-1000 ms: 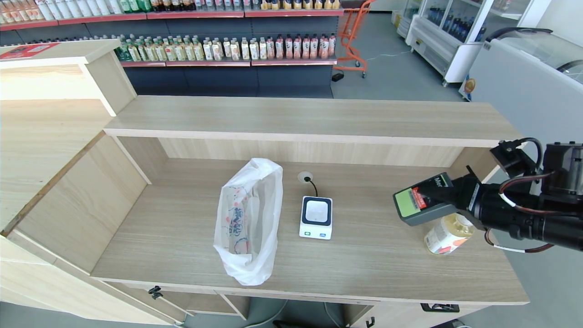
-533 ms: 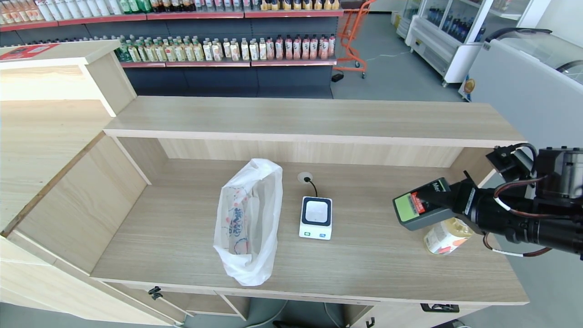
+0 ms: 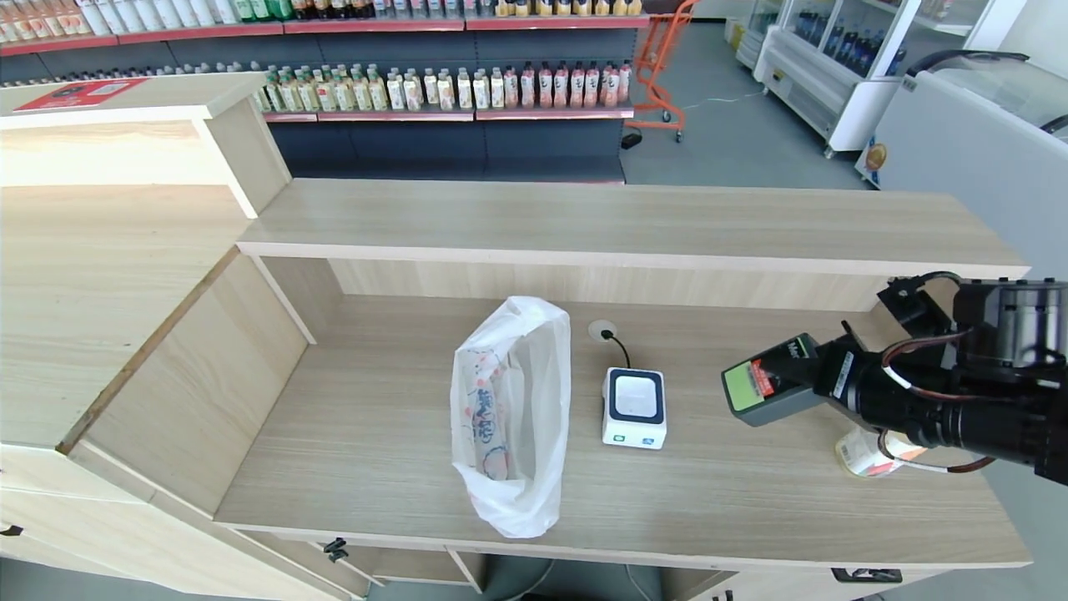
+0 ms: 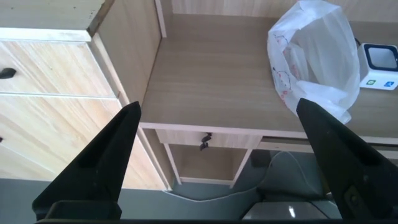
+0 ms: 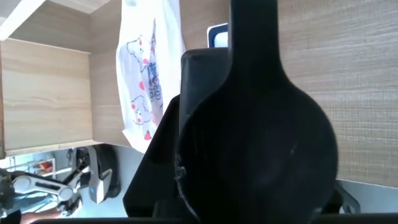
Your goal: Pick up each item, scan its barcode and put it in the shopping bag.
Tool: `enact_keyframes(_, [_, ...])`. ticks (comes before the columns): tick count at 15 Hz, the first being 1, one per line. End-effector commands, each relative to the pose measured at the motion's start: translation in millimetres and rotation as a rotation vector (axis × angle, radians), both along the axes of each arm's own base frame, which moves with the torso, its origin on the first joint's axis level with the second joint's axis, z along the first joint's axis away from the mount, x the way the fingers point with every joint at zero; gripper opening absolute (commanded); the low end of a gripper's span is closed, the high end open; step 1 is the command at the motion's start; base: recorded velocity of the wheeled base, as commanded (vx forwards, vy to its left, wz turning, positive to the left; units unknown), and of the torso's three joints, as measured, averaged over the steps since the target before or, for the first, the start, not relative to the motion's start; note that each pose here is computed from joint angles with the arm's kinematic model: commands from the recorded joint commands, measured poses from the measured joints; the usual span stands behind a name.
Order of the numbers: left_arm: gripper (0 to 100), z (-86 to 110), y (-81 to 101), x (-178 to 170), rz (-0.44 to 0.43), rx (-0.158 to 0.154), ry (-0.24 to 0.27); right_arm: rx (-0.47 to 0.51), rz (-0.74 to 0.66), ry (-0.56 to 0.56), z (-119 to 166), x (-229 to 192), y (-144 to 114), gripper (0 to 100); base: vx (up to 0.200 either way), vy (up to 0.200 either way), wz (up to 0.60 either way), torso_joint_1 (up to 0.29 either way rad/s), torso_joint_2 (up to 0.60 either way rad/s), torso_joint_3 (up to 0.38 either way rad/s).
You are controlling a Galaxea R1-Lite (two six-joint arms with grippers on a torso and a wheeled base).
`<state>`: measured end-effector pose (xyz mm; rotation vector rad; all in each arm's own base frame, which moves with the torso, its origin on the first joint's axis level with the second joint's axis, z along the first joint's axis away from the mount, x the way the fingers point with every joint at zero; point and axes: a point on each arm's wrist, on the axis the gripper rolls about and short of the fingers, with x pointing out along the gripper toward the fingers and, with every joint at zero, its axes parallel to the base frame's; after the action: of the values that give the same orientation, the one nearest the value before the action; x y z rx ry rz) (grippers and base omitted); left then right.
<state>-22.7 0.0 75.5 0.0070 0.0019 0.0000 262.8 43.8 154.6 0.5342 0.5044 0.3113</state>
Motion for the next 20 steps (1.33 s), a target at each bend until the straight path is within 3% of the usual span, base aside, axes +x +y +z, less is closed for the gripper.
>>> enact_keyframes(1, [100,0.0,0.0,0,0.000,-0.001,0.000,-0.047,-0.025,0.016,-17,17,2,0,0.000,0.200,0.00,0.007,0.00,-0.002])
enact_keyframes(4, [100,0.0,0.0,0,0.000,0.001,0.000,-0.140,-0.028,0.015,-38,35,3,0,0.000,0.200,0.00,0.001,0.00,0.001])
enact_keyframes(8, [100,0.0,0.0,0,0.000,-0.001,0.000,-0.233,-0.041,0.008,-69,67,5,0,0.000,0.000,0.00,0.000,0.00,0.000])
enact_keyframes(12, [100,0.0,0.0,0,0.000,0.001,0.000,-0.239,-0.027,0.027,-85,83,8,0,0.000,0.000,0.00,0.000,0.00,0.000])
enact_keyframes(16, [100,0.0,0.0,0,0.000,-0.001,0.000,-0.245,-0.016,-0.038,-108,99,10,0,0.000,0.000,0.00,0.000,0.00,0.000])
enact_keyframes(20, [100,0.0,0.0,0,0.000,-0.001,0.000,-0.223,0.036,-0.058,-112,101,15,0,0.000,0.000,0.00,0.000,0.00,0.000])
